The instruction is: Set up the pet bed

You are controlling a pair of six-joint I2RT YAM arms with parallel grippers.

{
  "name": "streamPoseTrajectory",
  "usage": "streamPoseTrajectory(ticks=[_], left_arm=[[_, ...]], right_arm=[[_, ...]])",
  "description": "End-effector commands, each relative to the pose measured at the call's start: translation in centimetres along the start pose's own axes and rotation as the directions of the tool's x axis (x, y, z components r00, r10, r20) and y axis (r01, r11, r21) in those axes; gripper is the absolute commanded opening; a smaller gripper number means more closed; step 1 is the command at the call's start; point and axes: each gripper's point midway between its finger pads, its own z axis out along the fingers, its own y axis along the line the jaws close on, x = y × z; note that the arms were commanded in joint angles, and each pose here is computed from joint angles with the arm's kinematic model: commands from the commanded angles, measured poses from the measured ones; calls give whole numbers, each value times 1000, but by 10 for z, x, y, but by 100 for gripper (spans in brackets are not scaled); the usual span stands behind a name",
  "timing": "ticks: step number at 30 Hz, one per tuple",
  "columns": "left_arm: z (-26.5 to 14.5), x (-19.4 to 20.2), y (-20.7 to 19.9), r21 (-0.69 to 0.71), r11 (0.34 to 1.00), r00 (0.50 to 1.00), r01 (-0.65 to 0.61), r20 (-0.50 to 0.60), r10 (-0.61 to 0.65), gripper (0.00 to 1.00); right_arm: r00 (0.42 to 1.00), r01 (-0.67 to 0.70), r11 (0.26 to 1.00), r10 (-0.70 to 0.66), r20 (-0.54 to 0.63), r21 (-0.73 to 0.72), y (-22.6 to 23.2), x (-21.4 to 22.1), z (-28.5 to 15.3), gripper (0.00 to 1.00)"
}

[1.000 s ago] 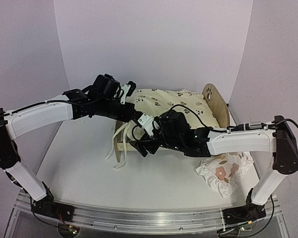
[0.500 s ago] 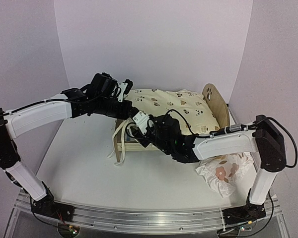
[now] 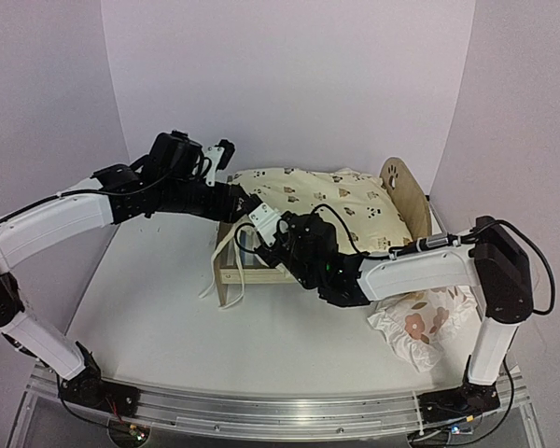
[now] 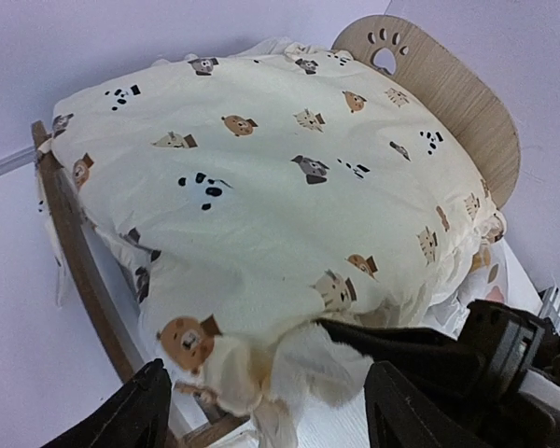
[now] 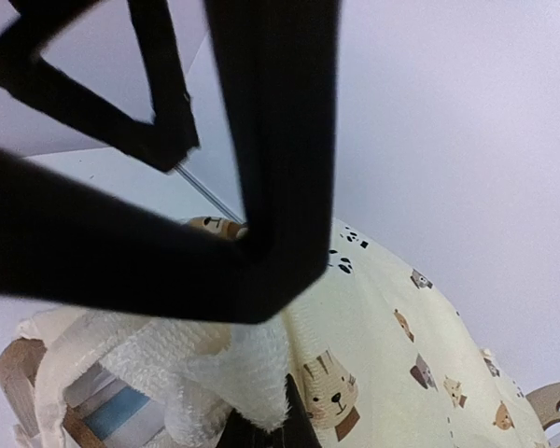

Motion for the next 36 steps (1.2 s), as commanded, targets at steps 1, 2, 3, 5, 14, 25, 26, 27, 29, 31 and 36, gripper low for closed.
streamPoseTrajectory(ticks=[1,2,3,5,14,25,26,27,29,31,36], left_arm=[[-44,-1,3,-54,997,998,-61,31,63,74],[-46,8,8,-71,995,998,-64,6,65,74],[-48,17,10,-76,995,998,-67,-13,66,73],[-47,41,13,-59,996,995,-74,-67,70,71],[-31,77,9,14,996,986,-87,-145,88,70],[6,82,35,-127,981,979,-144,-166,123,52],[9,83,38,-144,979,978,-147,-167,123,50],[11,82,43,-172,974,979,-149,-167,120,49],[14,81,49,-207,967,979,-150,-170,116,47],[15,80,51,-226,962,979,-151,-167,114,47],[15,70,48,-216,965,984,-150,-131,123,20]], right_arm=[[999,34,994,-33,-6,105,-28,-20,4,0],[999,38,993,-37,-14,115,-30,-22,4,0],[999,48,991,-45,-27,123,-32,-22,5,0],[998,57,987,-50,-43,153,-39,-24,5,0],[998,48,976,-39,-45,211,-59,-39,0,0],[998,41,978,-31,-52,206,-64,-35,-5,0],[998,39,978,-30,-52,204,-64,-35,-6,0],[998,36,979,-27,-50,202,-65,-36,-6,0],[999,33,980,-23,-49,199,-66,-36,-8,0],[998,31,980,-22,-51,196,-66,-35,-8,0],[998,29,980,-19,-52,195,-67,-35,-11,0]])
